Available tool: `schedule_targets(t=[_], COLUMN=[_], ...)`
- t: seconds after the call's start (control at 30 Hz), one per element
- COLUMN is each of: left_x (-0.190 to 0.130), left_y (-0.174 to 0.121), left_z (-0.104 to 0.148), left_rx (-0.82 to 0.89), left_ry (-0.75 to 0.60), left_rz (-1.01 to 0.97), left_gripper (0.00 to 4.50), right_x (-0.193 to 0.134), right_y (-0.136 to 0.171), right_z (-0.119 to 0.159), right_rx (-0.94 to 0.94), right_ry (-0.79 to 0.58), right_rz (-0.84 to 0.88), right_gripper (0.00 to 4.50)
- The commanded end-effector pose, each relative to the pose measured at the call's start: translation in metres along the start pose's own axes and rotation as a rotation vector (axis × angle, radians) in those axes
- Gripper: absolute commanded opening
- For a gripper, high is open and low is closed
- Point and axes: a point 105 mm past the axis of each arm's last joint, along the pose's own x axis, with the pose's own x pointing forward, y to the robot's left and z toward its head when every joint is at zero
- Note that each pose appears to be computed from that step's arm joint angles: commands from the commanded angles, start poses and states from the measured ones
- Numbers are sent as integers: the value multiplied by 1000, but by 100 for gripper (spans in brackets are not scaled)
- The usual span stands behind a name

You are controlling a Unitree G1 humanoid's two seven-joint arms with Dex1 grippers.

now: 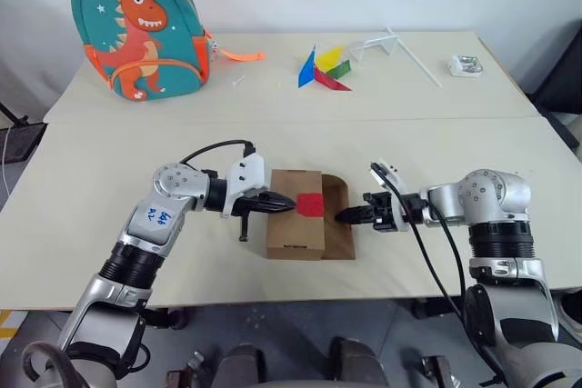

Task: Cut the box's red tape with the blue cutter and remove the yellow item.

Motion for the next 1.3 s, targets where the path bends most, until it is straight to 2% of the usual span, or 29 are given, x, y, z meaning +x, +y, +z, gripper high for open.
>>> schedule_targets(t=[0.03, 0.53, 0.97, 1.3], left_x=[1, 10, 16, 21], left_y=[-3, 4, 5, 6], left_z=[-16, -21, -23, -23], left_rx=[-50, -105, -129, -142], left_ry=[44, -18, -53, -71], left_rz=[8, 123, 170, 176], left_gripper=[0, 0, 0, 0], right_x=[-17, -55, -79, -81], right_y=[2, 45, 60, 83], right_z=[13, 42, 38, 39], right_rx=[-28, -185, -235, -295], right_ry=[-52, -104, -59, -44], right_rz=[-28, 28, 3, 4], right_gripper=[2, 2, 2, 2])
